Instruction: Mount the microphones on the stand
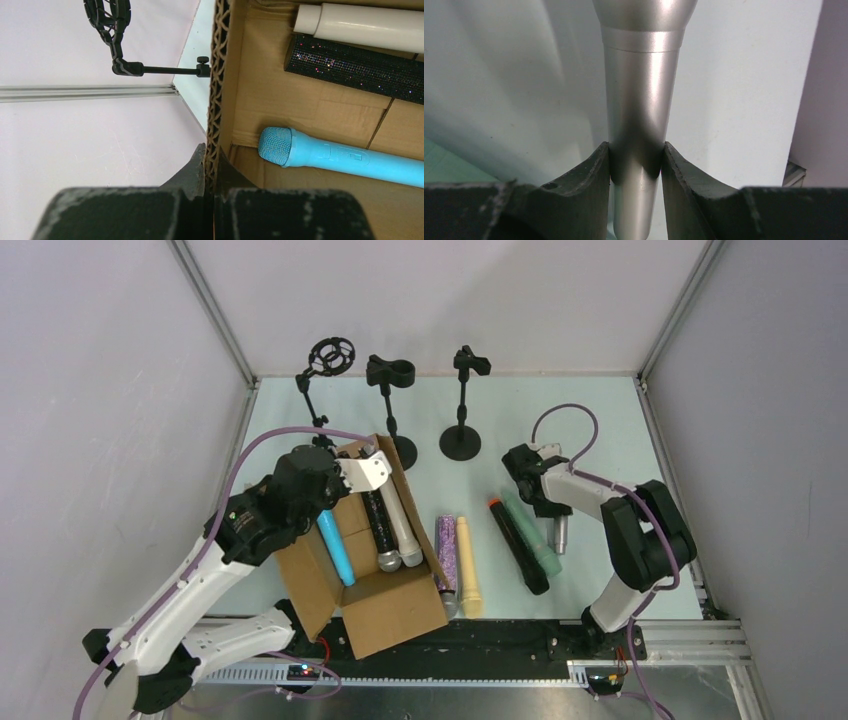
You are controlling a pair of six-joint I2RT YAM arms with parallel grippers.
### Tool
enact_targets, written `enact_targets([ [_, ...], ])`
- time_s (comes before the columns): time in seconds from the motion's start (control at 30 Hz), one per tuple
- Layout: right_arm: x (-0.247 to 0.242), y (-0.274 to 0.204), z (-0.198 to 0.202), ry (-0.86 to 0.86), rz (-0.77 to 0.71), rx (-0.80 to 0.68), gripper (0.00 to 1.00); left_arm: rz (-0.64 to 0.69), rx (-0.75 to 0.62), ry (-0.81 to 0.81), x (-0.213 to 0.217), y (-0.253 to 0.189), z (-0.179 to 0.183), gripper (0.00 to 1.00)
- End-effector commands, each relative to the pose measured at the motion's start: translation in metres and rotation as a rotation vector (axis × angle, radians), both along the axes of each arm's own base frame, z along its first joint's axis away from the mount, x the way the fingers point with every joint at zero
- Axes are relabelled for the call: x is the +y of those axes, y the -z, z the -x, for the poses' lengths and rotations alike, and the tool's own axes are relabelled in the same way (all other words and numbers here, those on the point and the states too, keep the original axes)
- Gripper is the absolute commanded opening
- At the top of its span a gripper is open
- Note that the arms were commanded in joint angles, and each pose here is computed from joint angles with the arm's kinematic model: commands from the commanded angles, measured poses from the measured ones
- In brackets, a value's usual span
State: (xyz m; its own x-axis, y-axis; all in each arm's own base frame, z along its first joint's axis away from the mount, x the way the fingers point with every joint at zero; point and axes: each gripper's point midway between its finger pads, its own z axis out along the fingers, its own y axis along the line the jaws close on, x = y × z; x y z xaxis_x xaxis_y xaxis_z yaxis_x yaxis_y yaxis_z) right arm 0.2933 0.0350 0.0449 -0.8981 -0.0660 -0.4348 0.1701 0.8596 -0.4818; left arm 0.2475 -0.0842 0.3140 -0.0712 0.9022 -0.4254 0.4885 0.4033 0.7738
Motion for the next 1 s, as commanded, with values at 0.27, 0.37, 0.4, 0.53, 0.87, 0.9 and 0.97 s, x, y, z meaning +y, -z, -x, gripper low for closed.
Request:
enact_targets([
  [0.27, 0.042, 0.012, 0.022, -0.074, -0.144, 0.092, 0.00, 0.074, -0.082, -0.021, 0.001, -0.023, -0.004, 0.00],
  [0.37, 0.063, 0.015, 0.038, -0.110, -0.174, 0.125, 0.00, 0.076, -0.085, -0.022, 0.001, -0.025, -0.004, 0.00],
  [0.4, 0.068, 0.015, 0.043, -0.124, -0.173, 0.139, 0.00, 0.076, -0.087, -0.022, 0.001, -0.026, -0.004, 0.00],
  [0.53, 0.086, 0.025, 0.064, -0.144, -0.221, 0.181, 0.00, 0.075, -0.089, -0.022, 0.001, -0.027, -0.004, 0.00],
  [0.87, 0.141, 0.042, 0.103, -0.245, -0.349, 0.217, 0.00, 0.068, -0.086, -0.016, 0.000, -0.026, -0.005, 0.00],
  [0.9, 0.151, 0.042, 0.107, -0.270, -0.373, 0.219, 0.00, 0.068, -0.086, -0.015, 0.000, -0.026, -0.005, 0.00],
  [0.97, 0.166, 0.041, 0.111, -0.293, -0.415, 0.213, 0.00, 0.069, -0.086, -0.014, 0.000, -0.027, -0.005, 0.00],
])
